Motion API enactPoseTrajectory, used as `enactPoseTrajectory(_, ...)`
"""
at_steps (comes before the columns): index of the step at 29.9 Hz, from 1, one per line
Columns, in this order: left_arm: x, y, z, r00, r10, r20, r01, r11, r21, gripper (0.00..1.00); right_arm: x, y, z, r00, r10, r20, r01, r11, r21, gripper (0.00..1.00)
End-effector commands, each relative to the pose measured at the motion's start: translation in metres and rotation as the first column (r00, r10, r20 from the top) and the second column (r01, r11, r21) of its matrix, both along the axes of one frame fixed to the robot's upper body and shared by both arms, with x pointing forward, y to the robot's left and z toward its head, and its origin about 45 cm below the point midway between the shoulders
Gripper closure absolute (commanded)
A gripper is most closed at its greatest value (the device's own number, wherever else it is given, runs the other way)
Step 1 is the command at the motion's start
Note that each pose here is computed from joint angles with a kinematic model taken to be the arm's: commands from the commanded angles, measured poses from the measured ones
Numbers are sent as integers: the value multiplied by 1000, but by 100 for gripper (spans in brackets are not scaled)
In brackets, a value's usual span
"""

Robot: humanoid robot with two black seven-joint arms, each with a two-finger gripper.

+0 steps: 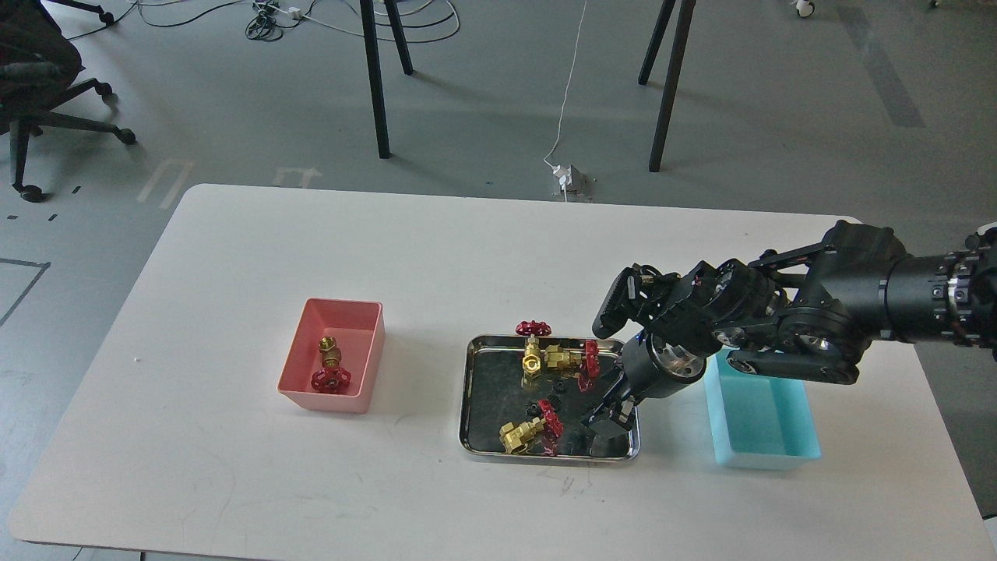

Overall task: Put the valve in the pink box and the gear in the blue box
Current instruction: 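Lower the right gripper into the tray and grasp a small dark gear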

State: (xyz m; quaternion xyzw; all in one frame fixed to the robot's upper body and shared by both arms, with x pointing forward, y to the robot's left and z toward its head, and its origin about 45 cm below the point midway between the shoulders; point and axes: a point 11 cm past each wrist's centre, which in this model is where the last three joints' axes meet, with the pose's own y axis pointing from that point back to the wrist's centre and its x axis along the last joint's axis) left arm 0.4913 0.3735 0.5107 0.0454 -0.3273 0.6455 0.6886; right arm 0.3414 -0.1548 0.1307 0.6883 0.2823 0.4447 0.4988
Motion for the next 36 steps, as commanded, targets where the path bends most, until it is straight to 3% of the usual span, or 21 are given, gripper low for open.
enactPoseTrajectory(1, -1, 3, 6, 1000, 5, 11, -5, 1000, 2, 0, 0, 12, -6, 1000, 27, 9, -27, 1000, -12, 30)
enactPoseTrajectory(15, -5, 9, 18, 999, 21, 28, -22, 1000, 7, 0, -5, 17, -21, 999, 51, 1, -51, 998, -43, 31)
enactPoseTrajectory(28, -7, 16, 22, 999, 34, 35, -35, 999, 12, 0, -4, 16, -24, 998, 57, 6, -57, 996, -67, 54)
enactPoseTrajectory(36, -8, 17, 23, 999, 36, 37, -36, 999, 13, 0, -4, 11, -24, 998, 61, 4, -61, 994, -89, 59)
